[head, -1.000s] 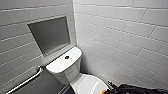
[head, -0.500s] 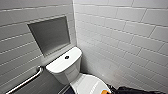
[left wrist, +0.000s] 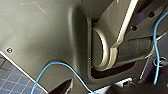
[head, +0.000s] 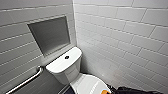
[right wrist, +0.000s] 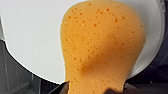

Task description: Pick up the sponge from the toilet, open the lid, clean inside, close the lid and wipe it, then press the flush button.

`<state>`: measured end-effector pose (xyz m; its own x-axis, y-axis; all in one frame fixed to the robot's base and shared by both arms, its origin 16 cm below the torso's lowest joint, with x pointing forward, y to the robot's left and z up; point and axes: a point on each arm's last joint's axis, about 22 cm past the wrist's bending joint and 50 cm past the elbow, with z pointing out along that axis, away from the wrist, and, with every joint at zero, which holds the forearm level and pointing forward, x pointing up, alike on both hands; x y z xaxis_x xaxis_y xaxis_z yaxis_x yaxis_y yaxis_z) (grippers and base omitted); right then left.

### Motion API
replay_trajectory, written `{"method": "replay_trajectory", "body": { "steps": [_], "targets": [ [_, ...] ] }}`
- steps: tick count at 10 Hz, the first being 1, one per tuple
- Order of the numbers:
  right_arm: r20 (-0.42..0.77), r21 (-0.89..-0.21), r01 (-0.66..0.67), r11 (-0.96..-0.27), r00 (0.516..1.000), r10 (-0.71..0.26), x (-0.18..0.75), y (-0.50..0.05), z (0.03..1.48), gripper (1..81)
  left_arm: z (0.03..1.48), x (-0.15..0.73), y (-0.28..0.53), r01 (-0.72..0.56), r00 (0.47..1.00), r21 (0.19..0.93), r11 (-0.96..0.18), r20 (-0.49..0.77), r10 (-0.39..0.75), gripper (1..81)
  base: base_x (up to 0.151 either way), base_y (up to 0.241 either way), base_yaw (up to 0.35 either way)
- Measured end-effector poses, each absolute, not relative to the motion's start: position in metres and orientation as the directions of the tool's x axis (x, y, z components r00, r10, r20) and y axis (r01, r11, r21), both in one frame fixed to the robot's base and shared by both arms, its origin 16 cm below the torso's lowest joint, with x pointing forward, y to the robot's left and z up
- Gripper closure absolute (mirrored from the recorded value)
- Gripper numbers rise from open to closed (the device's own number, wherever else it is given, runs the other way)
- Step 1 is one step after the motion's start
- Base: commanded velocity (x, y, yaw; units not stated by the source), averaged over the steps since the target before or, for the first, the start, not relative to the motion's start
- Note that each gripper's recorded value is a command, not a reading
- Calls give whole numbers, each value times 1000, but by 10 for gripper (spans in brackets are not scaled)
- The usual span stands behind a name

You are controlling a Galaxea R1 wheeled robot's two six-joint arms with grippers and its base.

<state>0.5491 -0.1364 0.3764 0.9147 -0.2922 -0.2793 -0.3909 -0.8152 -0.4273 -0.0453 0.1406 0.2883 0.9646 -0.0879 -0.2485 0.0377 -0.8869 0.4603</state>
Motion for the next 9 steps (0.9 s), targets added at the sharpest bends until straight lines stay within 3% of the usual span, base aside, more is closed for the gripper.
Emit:
{"method": "replay_trajectory", "body": {
  "steps": [9],
  "targets": [
    [-299,-381,-420,-824,899,-320,537,-129,351,10,289,-50,145,42,961,456,-889,-260,-88,10,0,0,0]
  ]
}}
